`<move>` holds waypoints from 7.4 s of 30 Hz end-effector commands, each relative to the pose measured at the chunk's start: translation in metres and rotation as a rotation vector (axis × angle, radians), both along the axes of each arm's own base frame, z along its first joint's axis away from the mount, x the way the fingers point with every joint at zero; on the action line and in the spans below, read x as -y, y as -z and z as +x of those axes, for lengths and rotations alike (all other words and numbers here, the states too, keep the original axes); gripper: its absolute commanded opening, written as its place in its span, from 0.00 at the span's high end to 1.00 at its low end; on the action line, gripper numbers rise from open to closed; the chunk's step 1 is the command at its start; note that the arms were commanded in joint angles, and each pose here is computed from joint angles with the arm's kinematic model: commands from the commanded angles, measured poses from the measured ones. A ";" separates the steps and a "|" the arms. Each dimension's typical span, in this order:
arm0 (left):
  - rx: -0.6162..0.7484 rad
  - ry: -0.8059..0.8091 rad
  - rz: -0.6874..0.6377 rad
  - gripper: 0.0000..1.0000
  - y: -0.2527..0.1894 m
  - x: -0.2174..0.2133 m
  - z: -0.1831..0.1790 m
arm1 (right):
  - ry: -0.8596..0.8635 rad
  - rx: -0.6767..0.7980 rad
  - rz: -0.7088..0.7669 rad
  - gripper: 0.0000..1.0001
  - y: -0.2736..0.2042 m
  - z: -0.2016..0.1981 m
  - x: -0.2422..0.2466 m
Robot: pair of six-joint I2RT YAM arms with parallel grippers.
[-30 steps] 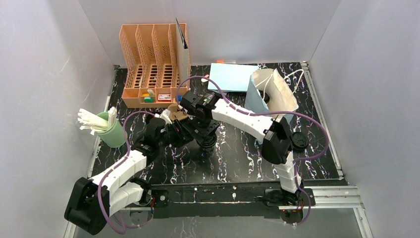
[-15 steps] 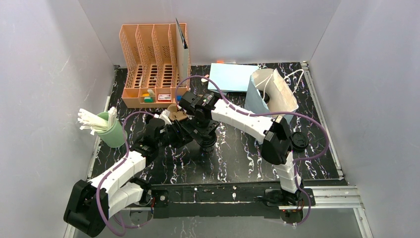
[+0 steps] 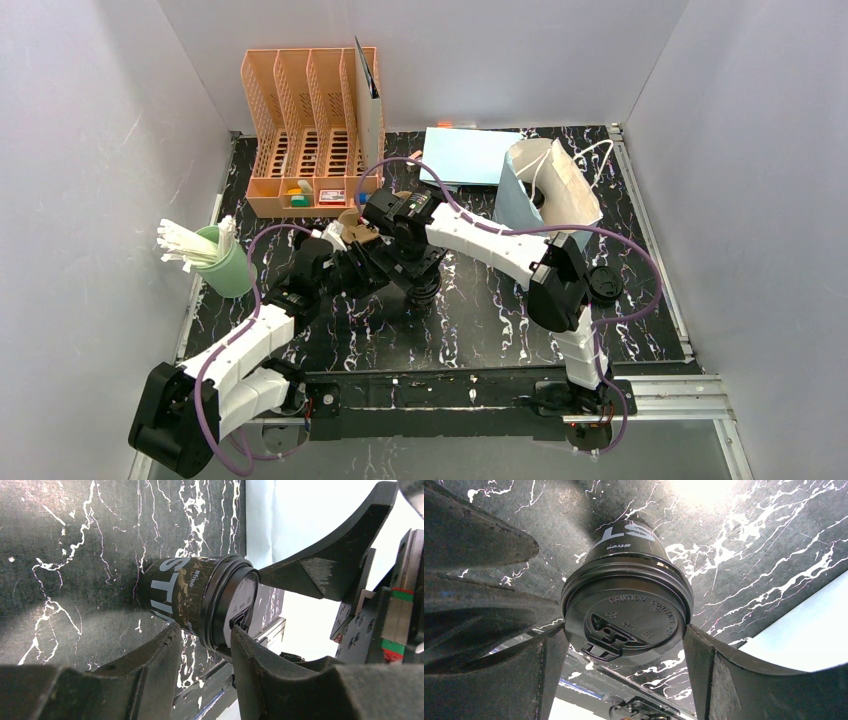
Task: Pack the takeout coffee
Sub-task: Close the cup lid on the coffee cup.
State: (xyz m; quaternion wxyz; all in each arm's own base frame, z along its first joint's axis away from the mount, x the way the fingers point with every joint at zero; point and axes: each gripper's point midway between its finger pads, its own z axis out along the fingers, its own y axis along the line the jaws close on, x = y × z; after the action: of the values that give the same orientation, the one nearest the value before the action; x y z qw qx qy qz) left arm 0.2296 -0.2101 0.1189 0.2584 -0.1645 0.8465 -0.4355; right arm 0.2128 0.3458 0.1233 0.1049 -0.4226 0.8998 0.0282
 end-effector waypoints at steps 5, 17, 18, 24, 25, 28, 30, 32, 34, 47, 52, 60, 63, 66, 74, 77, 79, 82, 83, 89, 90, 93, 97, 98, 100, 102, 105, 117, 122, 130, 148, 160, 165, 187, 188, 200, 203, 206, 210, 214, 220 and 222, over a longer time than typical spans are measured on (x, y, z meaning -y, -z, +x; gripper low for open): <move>0.009 0.019 -0.026 0.60 -0.003 0.003 0.001 | -0.015 0.031 0.045 0.10 -0.014 0.004 -0.002; -0.010 0.008 -0.050 0.62 0.003 0.003 0.000 | -0.026 0.073 0.114 0.02 -0.031 0.012 -0.009; -0.011 0.006 -0.050 0.62 0.003 0.003 0.000 | -0.029 0.074 0.126 0.02 -0.034 0.011 -0.011; -0.011 0.005 -0.049 0.63 0.002 0.003 0.001 | -0.035 0.090 0.146 0.02 -0.044 0.011 -0.011; -0.010 0.004 -0.049 0.63 0.002 0.002 0.001 | -0.033 0.093 0.147 0.02 -0.045 0.012 -0.010; -0.006 0.003 -0.041 0.63 0.001 0.001 0.002 | -0.028 0.109 0.161 0.02 -0.054 0.012 -0.008; 0.001 0.004 -0.030 0.63 0.000 0.001 0.003 | -0.019 0.128 0.187 0.02 -0.061 0.013 -0.008; 0.016 0.013 -0.023 0.63 -0.003 0.001 0.005 | 0.000 0.145 0.224 0.03 -0.068 0.014 -0.007; 0.046 0.034 -0.006 0.62 -0.008 0.002 0.008 | 0.034 0.161 0.273 0.11 -0.075 0.016 -0.005; 0.137 0.159 0.173 0.74 -0.028 0.002 0.024 | 0.317 0.152 0.619 0.55 -0.094 0.041 0.024; 0.139 0.181 0.209 0.79 -0.028 0.004 0.026 | 0.322 0.069 0.654 0.58 -0.079 0.038 0.019; 0.143 0.233 0.297 0.76 -0.022 0.013 0.021 | 0.327 0.029 0.652 0.63 -0.057 0.037 0.018; 0.142 0.250 0.309 0.77 -0.019 0.017 0.020 | 0.320 0.017 0.637 0.63 -0.049 0.037 0.018; 0.138 0.261 0.321 0.77 -0.017 0.021 0.019 | 0.316 0.008 0.624 0.63 -0.041 0.038 0.017; 0.134 0.263 0.371 0.77 -0.011 0.019 0.022 | 0.317 0.006 0.584 0.65 -0.026 0.042 0.018; 0.132 0.268 0.376 0.77 -0.010 0.019 0.022 | 0.321 0.009 0.571 0.65 -0.022 0.043 0.020; 0.133 0.271 0.378 0.77 -0.010 0.020 0.022 | 0.321 0.008 0.567 0.65 -0.020 0.043 0.021; 0.131 0.275 0.381 0.77 -0.009 0.020 0.022 | 0.318 0.003 0.563 0.66 -0.018 0.043 0.021; 0.130 0.275 0.380 0.78 -0.009 0.020 0.021 | 0.318 0.002 0.561 0.66 -0.017 0.043 0.020; 0.133 0.279 0.374 0.78 -0.010 0.021 0.021 | 0.310 -0.022 0.552 0.69 -0.011 0.040 0.019; 0.134 0.279 0.373 0.78 -0.011 0.022 0.021 | 0.308 -0.025 0.551 0.69 -0.010 0.040 0.019; 0.130 0.285 0.369 0.78 -0.011 0.023 0.021 | 0.302 -0.036 0.550 0.70 -0.008 0.039 0.018; 0.126 0.288 0.364 0.78 -0.011 0.024 0.020 | 0.302 -0.042 0.542 0.71 -0.004 0.038 0.018; 0.125 0.288 0.364 0.78 -0.011 0.024 0.020 | 0.304 -0.040 0.537 0.71 -0.003 0.039 0.019; 0.125 0.289 0.363 0.78 -0.011 0.025 0.021 | 0.308 -0.038 0.531 0.72 -0.001 0.040 0.020; 0.126 0.287 0.361 0.78 -0.012 0.025 0.021 | 0.314 -0.038 0.526 0.73 0.001 0.041 0.021; 0.124 0.290 0.361 0.79 -0.011 0.025 0.021 | 0.314 -0.045 0.524 0.74 0.003 0.041 0.022; 0.092 0.296 0.375 0.84 0.002 0.023 0.015 | 0.318 -0.084 0.501 0.75 0.018 0.033 0.027; 0.086 0.303 0.378 0.85 0.004 0.023 0.013 | 0.323 -0.100 0.494 0.76 0.023 0.028 0.029; 0.064 0.315 0.390 0.85 0.014 0.025 0.004 | 0.336 -0.122 0.493 0.76 0.031 0.017 0.036; 0.011 0.303 0.408 0.85 0.038 0.018 -0.010 | 0.349 -0.159 0.481 0.76 0.048 0.005 0.042; 0.003 0.310 0.394 0.85 0.041 0.020 -0.018 | 0.361 -0.199 0.480 0.77 0.062 -0.009 0.048; -0.006 0.317 0.390 0.85 0.046 0.023 -0.022 | 0.362 -0.216 0.482 0.77 0.068 -0.014 0.047; 0.012 0.317 0.378 0.85 0.046 0.029 -0.029 | 0.365 -0.212 0.498 0.77 0.068 -0.021 0.046; 0.019 0.315 0.383 0.84 0.041 0.029 -0.026 | 0.362 -0.200 0.502 0.77 0.062 -0.017 0.044; 0.133 0.298 0.470 0.73 -0.019 0.035 0.011 | 0.323 0.003 0.541 0.71 -0.016 0.037 0.024; 0.145 0.300 0.468 0.71 -0.026 0.038 0.015 | 0.317 0.015 0.546 0.68 -0.021 0.041 0.021; 0.160 0.298 0.476 0.69 -0.033 0.038 0.018 | 0.317 0.022 0.551 0.64 -0.026 0.043 0.021; 0.199 0.325 0.495 0.59 -0.041 0.036 0.018 | 0.315 0.044 0.566 0.50 -0.039 0.043 0.022; 0.287 0.401 0.528 0.23 -0.049 0.031 0.012 | 0.332 0.119 0.567 0.30 -0.058 0.049 0.032; 0.373 0.591 0.569 0.02 -0.047 0.035 0.001 | 0.379 0.237 0.591 0.02 -0.083 0.049 0.056; 0.409 0.660 0.597 0.02 -0.044 0.035 0.000 | 0.402 0.282 0.608 0.02 -0.092 0.050 0.065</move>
State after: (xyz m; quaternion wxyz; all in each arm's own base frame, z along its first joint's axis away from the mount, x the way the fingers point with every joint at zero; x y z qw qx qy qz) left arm 0.2377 -0.2419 0.1542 0.3016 0.1826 0.8998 -0.2569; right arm 0.2573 0.2971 0.1805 0.2847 -0.2110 0.9090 0.2195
